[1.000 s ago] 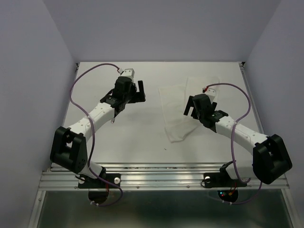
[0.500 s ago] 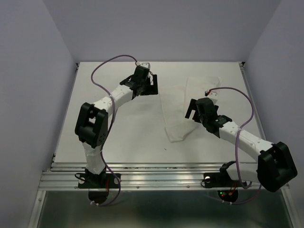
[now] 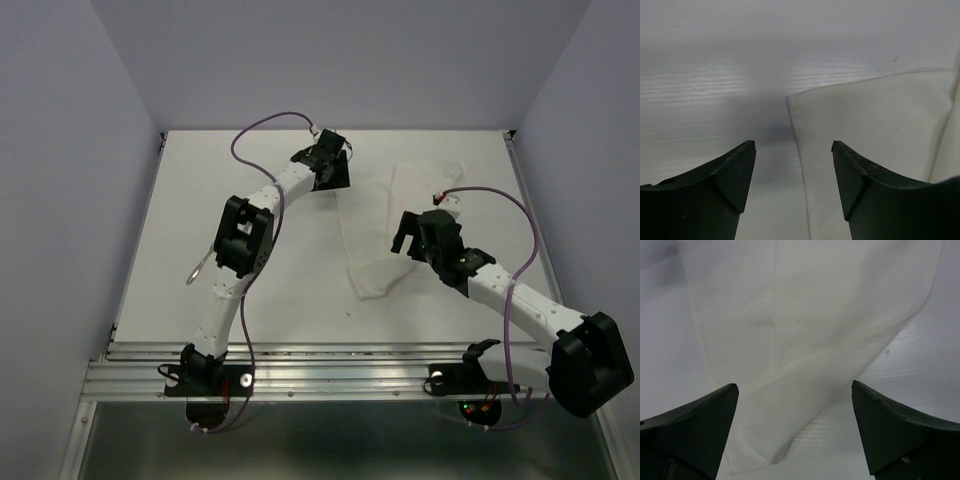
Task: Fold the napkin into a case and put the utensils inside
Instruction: Pick up the crumpled napkin from the center of the board.
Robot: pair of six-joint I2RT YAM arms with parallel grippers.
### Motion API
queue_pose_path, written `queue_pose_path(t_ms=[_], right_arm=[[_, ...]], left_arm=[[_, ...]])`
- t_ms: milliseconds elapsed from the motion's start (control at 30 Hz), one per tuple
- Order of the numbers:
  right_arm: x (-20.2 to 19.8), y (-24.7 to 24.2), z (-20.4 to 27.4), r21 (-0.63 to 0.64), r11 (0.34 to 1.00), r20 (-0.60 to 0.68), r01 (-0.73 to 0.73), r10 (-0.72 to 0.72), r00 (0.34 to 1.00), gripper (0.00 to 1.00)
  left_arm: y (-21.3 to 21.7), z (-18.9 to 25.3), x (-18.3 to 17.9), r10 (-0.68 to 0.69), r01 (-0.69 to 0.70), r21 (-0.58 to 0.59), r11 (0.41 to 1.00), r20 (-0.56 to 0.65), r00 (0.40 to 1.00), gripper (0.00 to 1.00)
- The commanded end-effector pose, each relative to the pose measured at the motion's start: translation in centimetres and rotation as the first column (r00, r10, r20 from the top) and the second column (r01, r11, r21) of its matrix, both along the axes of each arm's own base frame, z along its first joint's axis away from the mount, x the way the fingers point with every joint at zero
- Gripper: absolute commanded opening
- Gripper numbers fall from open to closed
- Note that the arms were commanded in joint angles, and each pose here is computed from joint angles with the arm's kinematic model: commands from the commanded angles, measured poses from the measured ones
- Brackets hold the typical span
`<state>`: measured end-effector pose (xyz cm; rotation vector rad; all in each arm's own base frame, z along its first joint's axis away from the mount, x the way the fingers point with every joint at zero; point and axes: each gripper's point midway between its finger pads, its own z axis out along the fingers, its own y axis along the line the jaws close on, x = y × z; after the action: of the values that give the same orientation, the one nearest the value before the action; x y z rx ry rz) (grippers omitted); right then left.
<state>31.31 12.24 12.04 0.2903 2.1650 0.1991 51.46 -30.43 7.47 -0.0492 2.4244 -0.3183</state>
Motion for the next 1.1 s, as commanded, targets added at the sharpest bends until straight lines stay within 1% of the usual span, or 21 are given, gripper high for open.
queue_pose_path(t_ms=[0,133,233,267,333,467,567,633,733,767,800,833,967,1000,1067], right_arm=[[0.1,0.1,0.8,0.015,1.0,0.033,-0.007,0.007,0.999,1.0],[-0.1,0.0,0.7,0.013,1.0,0.024,-0.001,0.001,1.0,1.0],[-0.1,0.0,0.7,0.017,1.0,0.024,0.001,-0.002,1.0,1.0],[-0.1,0.0,0.7,0.02,1.0,0.024,0.003,-0.003,1.0,1.0],[-0.1,0.0,0.6,0.02,1.0,0.02,0.005,-0.005,1.0,1.0],[-0.2,-0.1,0.4,0.019,1.0,0.015,0.01,-0.01,1.0,1.0],[-0.4,-0.2,0.2,0.02,1.0,0.01,0.015,-0.015,1.0,1.0],[-0.5,-0.3,0.1,0.023,1.0,0.009,0.018,-0.019,1.0,1.0],[-0.7,-0.3,-0.2,0.024,1.0,0.002,0.02,-0.02,1.0,1.0],[-0.7,-0.3,-0.3,0.023,1.0,0.001,0.018,-0.018,1.0,1.0],[-0.7,-0.3,-0.3,0.021,1.0,0.001,0.015,-0.015,1.0,1.0],[-0.7,-0.1,-0.3,0.019,1.0,0.0,0.001,-0.001,1.0,1.0],[-0.4,0.9,0.2,0.021,0.998,0.004,-0.065,0.065,0.998,1.0],[-0.4,1.2,0.0,0.021,0.997,-0.003,-0.078,0.078,0.997,1.0],[-0.4,2.3,0.3,0.018,0.991,-0.003,-0.13,0.13,0.992,1.0]], left_arm=[[0.1,1.5,1.5,0.055,-0.056,0.031,0.998,0.031,0.998,0.73],[-0.6,-0.6,2.3,0.054,-0.055,0.04,0.998,0.011,0.998,0.73],[-2.0,-1.6,1.8,0.024,-0.024,0.026,0.999,-0.002,1.0,0.71],[-2.3,-1.6,1.7,0.016,-0.016,0.029,0.999,-0.001,1.0,0.68],[-2.9,-2.2,1.2,0.007,-0.008,0.064,0.998,0.004,1.0,0.66],[-3.0,-2.8,0.5,0.011,-0.012,0.139,0.99,0.007,1.0,0.66],[-3.1,-4.0,0.2,0.005,-0.003,0.151,0.988,-0.013,1.0,0.65],[-3.1,-4.6,0.2,-0.001,0.004,0.16,0.987,-0.018,1.0,0.58],[-3.2,-5.5,0.0,-0.012,0.018,0.164,0.986,-0.037,0.999,0.35],[-2.9,-5.5,-0.1,-0.005,0.012,0.174,0.985,-0.041,0.999,0.19],[-2.7,-5.5,-0.1,0.0,0.007,0.183,0.983,-0.041,0.999,0.08],[-2.2,-5.1,0.0,0.011,-0.004,0.193,0.981,-0.035,0.999,0.0],[0.0,-3.3,-0.4,0.047,-0.039,0.191,0.981,-0.038,0.998,0.0],[0.4,-2.6,-0.3,0.057,-0.052,0.182,0.982,-0.023,0.998,0.0],[2.5,-1.8,-1.8,0.091,-0.082,0.177,0.981,-0.04,0.995,0.0]])
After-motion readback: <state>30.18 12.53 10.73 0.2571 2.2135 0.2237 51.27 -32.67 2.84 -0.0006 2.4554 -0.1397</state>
